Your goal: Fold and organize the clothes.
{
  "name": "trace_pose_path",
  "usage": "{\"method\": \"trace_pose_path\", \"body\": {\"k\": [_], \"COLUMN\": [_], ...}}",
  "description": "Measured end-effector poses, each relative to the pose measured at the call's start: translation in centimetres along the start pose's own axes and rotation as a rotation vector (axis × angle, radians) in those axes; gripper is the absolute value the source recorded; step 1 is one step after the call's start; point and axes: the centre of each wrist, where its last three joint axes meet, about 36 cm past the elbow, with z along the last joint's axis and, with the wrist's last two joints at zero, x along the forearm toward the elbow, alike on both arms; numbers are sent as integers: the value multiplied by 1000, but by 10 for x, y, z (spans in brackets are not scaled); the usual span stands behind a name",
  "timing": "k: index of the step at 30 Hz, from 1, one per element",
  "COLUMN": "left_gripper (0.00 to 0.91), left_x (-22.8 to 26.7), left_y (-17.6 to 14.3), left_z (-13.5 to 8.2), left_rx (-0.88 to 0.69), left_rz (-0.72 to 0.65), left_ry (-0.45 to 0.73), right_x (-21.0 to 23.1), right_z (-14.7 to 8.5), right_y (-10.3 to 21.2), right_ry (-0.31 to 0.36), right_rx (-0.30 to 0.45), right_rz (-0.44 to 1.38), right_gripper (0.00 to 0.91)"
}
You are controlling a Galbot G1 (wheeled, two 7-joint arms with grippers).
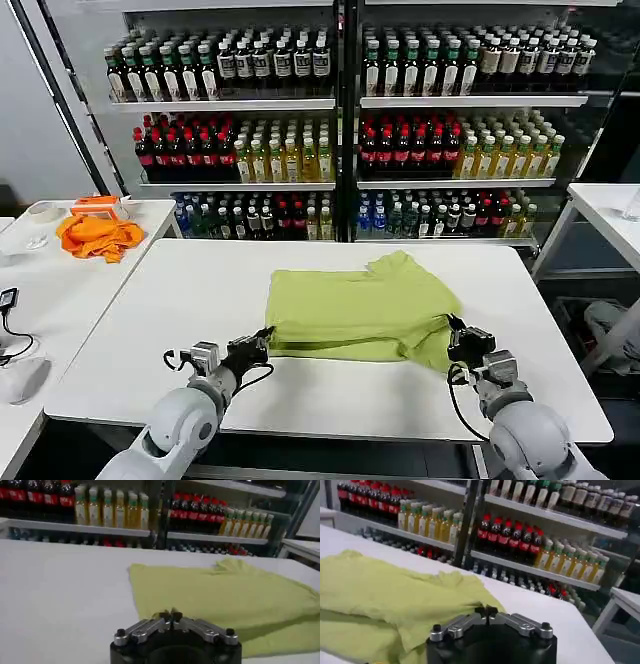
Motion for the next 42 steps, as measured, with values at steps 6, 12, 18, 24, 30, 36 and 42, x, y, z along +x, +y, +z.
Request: {"method": "trace_pose_path", "body": {"k": [6, 12, 18, 24, 30, 36, 42], "left_gripper": [443, 907, 907, 907, 907, 907, 262], "left_x": [-9, -10, -5, 5, 10, 8, 2], "left_y": [-2, -4, -3, -2, -4, -6, -6], "left_z": [2, 4, 6, 11, 18, 23, 29], "left_rx": [-2, 2, 5, 10, 24, 26, 26], "left_rz": [-1, -3, -17, -31, -34, -42, -48], "left_ry": [6, 5, -5, -12, -3, 7, 24], "right_x": [-7, -7, 2, 18, 30, 33, 33], "right_z": [7, 11, 13, 17, 27, 37, 44], "right_y": [6, 9, 8, 1, -8, -11, -4], "right_ry": [15, 22, 12, 21, 77, 152, 190], "right_rx": [25, 22, -2, -27, -89, -169, -226], "right_rz": [-7, -10, 8, 37, 76, 77, 58], "right_gripper": [453, 907, 907, 907, 907, 907, 181]}}
